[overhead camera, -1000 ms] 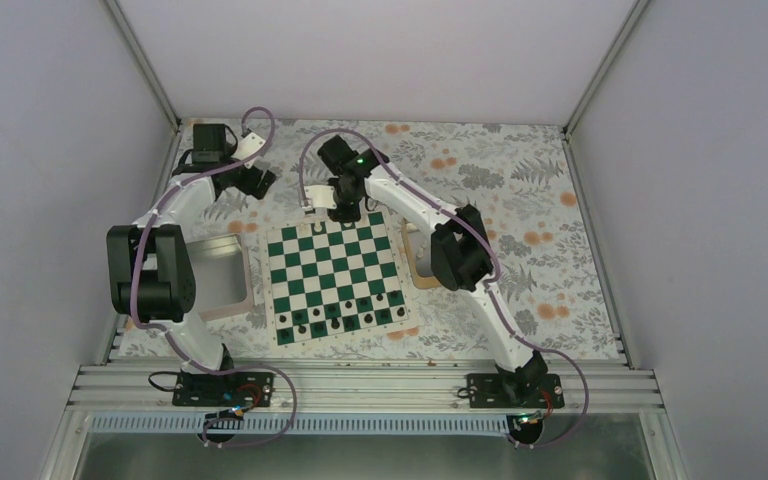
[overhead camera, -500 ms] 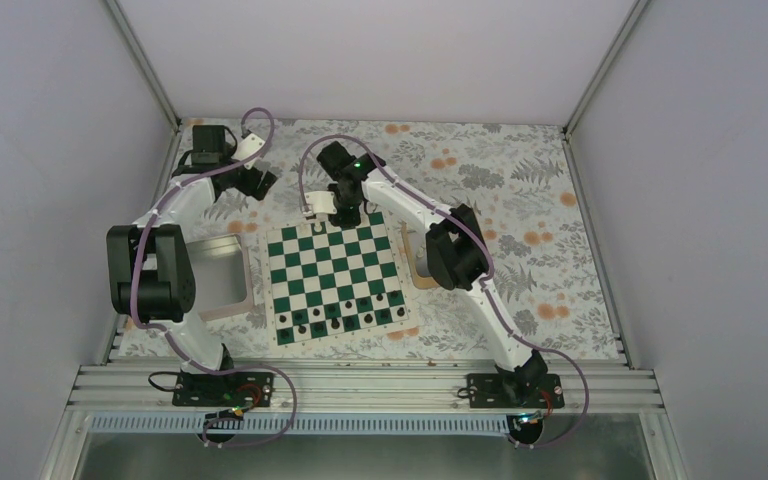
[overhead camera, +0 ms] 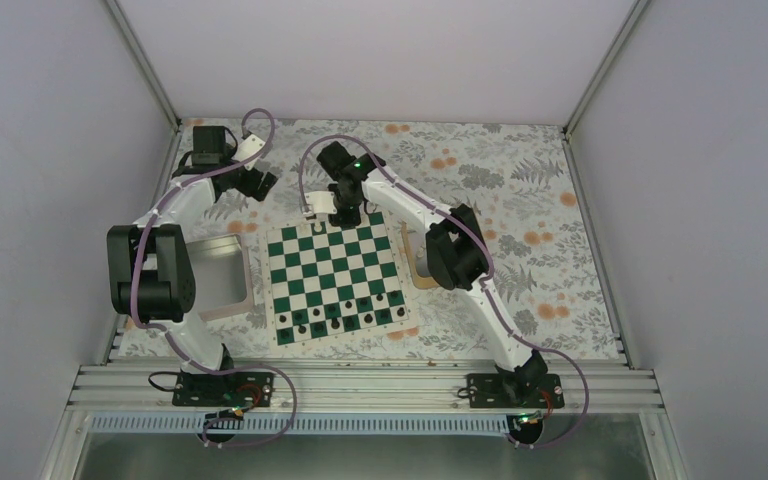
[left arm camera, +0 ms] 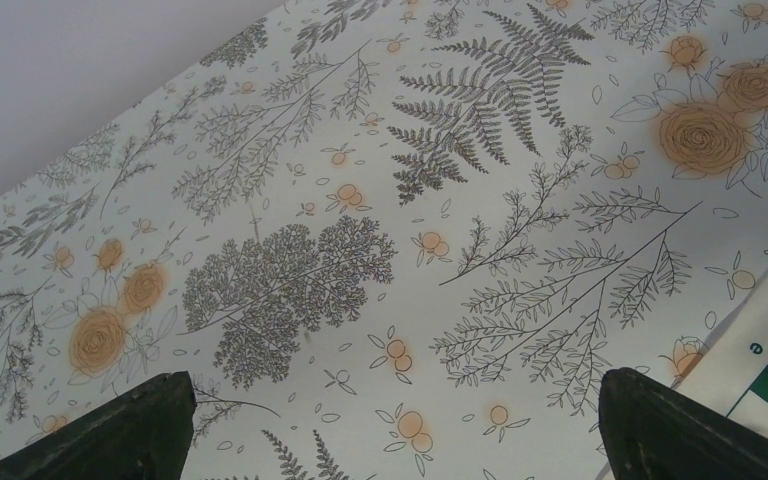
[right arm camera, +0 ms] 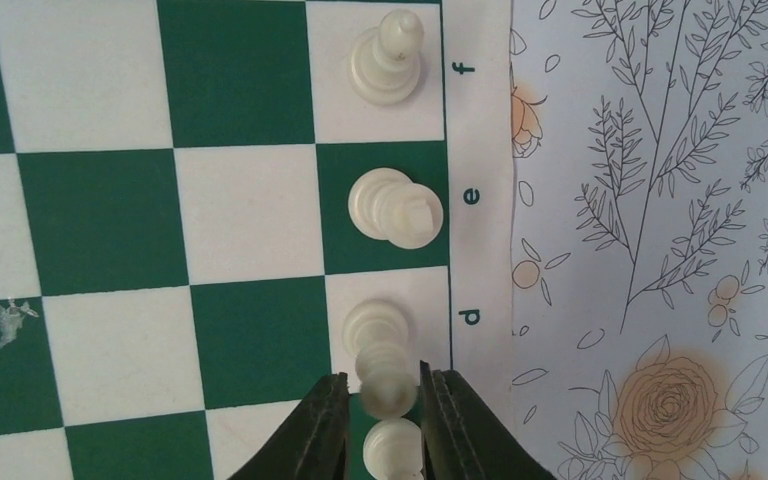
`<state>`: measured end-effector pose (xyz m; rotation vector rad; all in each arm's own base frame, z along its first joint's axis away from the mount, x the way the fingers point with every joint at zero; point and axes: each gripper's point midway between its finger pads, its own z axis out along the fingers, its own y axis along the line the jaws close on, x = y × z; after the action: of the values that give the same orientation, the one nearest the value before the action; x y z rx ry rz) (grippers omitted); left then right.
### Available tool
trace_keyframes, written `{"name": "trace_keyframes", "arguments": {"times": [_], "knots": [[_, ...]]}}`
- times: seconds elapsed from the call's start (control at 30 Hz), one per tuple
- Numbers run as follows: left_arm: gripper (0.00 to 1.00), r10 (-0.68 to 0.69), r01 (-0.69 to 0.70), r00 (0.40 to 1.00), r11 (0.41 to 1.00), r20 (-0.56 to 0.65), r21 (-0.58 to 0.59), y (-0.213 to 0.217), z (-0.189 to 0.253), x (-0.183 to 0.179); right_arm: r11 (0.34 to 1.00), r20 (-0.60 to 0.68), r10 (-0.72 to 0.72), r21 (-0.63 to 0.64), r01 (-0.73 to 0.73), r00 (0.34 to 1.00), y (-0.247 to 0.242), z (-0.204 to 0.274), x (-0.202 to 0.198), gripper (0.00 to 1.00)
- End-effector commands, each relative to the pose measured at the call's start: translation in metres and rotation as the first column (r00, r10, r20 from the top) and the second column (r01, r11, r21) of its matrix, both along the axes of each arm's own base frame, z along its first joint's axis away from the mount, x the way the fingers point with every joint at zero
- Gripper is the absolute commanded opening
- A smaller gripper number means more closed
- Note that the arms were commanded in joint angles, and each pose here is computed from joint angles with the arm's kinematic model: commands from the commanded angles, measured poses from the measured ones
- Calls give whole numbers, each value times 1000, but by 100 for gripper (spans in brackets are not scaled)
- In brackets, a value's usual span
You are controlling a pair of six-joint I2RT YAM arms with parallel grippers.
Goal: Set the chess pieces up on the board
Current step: Place the chess piece on the chessboard.
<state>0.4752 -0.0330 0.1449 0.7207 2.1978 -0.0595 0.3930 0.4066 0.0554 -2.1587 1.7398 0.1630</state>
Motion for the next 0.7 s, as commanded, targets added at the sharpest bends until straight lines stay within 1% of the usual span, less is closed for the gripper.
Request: {"name": "trace_keyframes", "arguments": {"times": [0.0, 0.13, 0.3, 0.37, 0.53, 0.6, 0.67], "knots": [[100, -16, 17, 999, 1000, 38, -9, -1, 11, 1, 1000, 15, 9, 13, -10, 1000, 5, 5, 0, 23], [100, -13, 14, 999, 1000, 37, -13, -1, 10, 1, 999, 43, -1, 48, -1, 999, 8, 19, 6, 27], [100, -8, 8, 999, 1000, 45, -12, -1, 15, 1, 996, 88, -24, 87, 17, 996, 5, 46, 15, 28], [100, -4, 5, 999, 1000, 49, -14, -1, 17, 2, 994, 100, -48, 102, 38, 994, -4, 66, 18, 28], [100, 0, 1, 999, 1000, 53, -24, -1, 22, 4, 979, 48, -133, 162, 124, 990, -52, 115, 20, 29], [100, 0, 2, 998, 999, 55, -32, -2, 25, 6, 967, 33, -193, 178, 184, 981, -85, 131, 26, 29], [100, -3, 5, 998, 999, 59, -37, -4, 30, 7, 955, 19, -250, 170, 244, 968, -119, 136, 29, 30]]}}
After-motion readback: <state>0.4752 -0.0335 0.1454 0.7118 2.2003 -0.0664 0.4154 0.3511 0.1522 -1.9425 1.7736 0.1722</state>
